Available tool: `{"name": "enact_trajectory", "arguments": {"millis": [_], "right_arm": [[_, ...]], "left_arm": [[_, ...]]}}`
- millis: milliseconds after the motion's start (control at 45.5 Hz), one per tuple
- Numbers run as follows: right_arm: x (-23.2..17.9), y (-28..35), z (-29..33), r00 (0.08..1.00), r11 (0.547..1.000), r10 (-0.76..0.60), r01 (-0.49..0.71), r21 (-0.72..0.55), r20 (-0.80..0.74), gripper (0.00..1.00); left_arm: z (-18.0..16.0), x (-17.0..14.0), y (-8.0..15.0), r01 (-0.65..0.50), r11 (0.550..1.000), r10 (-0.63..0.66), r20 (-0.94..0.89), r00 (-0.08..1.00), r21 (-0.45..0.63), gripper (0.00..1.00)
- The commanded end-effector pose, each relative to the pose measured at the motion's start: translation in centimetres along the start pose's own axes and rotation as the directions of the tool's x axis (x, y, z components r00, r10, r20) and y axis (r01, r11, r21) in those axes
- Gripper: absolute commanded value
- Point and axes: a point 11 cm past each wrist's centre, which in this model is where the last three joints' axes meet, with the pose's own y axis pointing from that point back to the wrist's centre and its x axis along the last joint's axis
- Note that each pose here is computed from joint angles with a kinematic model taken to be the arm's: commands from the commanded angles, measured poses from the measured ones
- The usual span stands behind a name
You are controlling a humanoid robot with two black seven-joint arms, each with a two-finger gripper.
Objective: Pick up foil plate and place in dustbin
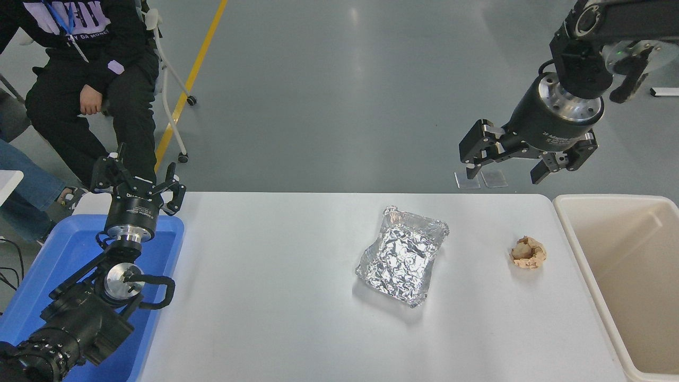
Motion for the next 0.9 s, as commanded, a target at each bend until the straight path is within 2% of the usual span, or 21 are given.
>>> {"name": "enact_trajectory", "arguments": {"millis": [0,879], "right_arm": [[0.07,0.09,0.29,1.000,1.000,0.002,-0.002,0.005,0.009,1.00],[0.06,0.04,0.46,1.000,1.000,0.000,0.000,0.011,0.017,1.00]], "left_arm": [[0.08,0.02,-0.05,-0.001,1.000,0.001,0.001,1.000,0.001,0.99],[-0.01,0.00,0.00,0.000,1.000,0.000,-0.001,1.000,0.001,0.99]]}}
